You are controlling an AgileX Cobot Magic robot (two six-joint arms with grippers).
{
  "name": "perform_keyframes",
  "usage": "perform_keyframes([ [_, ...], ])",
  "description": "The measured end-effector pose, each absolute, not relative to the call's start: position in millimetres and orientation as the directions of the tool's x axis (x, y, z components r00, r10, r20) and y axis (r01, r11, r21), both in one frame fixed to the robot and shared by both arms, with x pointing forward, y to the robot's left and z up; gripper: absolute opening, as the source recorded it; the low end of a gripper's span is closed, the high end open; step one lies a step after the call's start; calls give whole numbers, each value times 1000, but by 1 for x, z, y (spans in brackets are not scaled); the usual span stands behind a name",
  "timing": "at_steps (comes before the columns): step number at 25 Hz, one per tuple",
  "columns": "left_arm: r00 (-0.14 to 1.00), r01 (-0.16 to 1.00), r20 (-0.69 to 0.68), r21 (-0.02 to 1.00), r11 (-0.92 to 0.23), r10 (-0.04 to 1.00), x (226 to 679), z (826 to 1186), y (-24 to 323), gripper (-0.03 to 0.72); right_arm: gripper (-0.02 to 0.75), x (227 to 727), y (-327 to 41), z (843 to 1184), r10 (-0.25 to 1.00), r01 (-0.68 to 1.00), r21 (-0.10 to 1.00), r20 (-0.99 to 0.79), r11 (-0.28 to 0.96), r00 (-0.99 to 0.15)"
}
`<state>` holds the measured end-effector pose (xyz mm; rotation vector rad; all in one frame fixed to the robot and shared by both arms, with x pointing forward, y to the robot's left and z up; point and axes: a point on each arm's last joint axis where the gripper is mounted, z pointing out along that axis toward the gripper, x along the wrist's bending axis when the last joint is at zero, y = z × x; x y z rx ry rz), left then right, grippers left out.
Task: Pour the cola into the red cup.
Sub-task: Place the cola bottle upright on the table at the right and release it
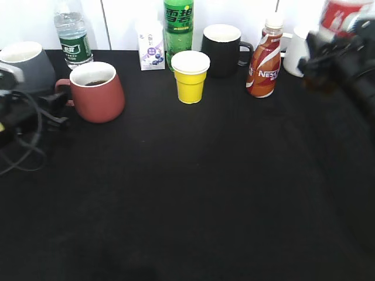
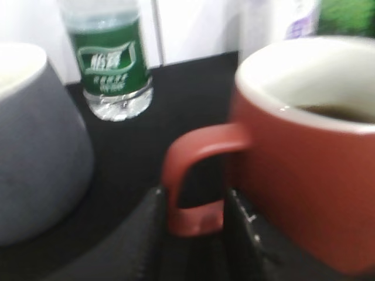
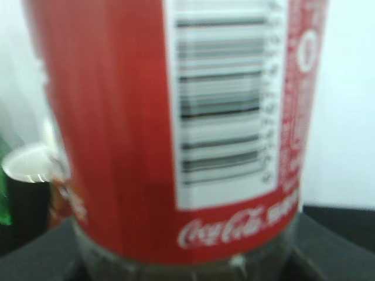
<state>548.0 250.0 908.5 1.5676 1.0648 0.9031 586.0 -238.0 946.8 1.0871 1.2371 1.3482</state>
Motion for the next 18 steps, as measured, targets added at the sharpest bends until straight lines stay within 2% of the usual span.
perform_keyframes([
  [7,325,148,84,979,-138,942,529,949,253,255,402,612,-234,899,993,7,1000,-3,4,-121],
  [14,327,137,89,981,-140,941,527,953,253,255,402,613,-235,897,994,3,1000,0,0,-110],
  [18,328,134,89,981,-140,940,527,953,253,255,443,612,-235,896,994,2,1000,0,1,-110],
])
